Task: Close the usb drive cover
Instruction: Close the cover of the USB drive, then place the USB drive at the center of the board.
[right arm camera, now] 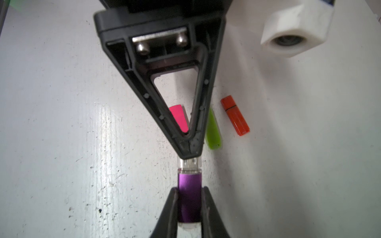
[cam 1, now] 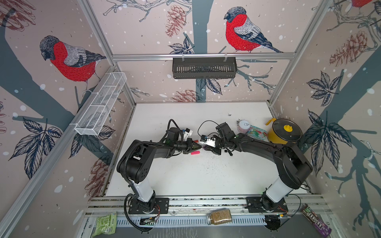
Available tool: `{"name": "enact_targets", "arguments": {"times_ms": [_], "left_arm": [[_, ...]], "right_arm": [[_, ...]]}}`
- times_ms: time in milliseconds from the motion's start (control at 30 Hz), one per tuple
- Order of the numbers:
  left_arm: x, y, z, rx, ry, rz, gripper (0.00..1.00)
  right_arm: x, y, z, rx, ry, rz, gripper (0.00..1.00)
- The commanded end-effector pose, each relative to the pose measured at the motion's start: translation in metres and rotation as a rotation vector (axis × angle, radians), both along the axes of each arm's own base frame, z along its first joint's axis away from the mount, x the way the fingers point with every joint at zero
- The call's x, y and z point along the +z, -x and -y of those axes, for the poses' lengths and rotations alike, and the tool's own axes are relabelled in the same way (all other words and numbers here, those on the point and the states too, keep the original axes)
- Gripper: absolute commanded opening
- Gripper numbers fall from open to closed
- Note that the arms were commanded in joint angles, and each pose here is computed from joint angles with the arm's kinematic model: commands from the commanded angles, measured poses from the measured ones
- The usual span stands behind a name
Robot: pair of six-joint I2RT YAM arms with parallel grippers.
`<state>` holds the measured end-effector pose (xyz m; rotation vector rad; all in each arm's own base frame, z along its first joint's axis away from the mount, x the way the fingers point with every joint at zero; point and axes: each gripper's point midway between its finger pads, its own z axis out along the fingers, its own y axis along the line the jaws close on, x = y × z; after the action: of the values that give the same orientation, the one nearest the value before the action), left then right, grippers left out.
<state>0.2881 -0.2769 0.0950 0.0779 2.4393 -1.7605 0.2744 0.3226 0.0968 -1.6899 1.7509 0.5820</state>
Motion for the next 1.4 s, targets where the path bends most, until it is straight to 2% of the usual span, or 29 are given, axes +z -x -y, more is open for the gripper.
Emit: {"name": "enact_targets", "arguments": {"times_ms": [0,467,667,767,933,1000,1100,1367], "left_arm": [[-0.005,0.011,0.004,-0.042,-0.008,-0.017,0.04],[-0.015,0.022,0.013,-0.08,0.0,-0.048,0.04],[-0.007,0.015,-0.003,-0.009,-0.046,-0.003,0.05],[0.0,0.009,-0.019,0.048,-0.052,0.022,0.11],[0.015,0.004,-0.048,0.117,-0.105,0.087,0.39],[0.023,0.003,-0.059,0.147,-0.141,0.123,0.46],[0.027,0.008,-0.076,0.188,-0.197,0.152,0.49],[0.033,0.012,-0.101,0.279,-0.253,0.175,0.5]], "right_arm": [[0.044,-0.005,-0.035,0.133,-0.193,0.1,0.08],[0.068,-0.011,-0.061,0.199,-0.306,0.119,0.08],[0.041,-0.008,-0.053,0.154,-0.195,0.071,0.09],[0.02,0.004,-0.041,0.129,-0.123,0.046,0.1],[-0.022,0.019,-0.032,0.118,0.046,0.016,0.11],[-0.034,0.019,-0.032,0.107,0.084,0.005,0.12],[-0.041,0.02,-0.036,0.109,0.104,0.007,0.13],[-0.057,0.028,-0.053,0.158,0.155,0.013,0.16]]}}
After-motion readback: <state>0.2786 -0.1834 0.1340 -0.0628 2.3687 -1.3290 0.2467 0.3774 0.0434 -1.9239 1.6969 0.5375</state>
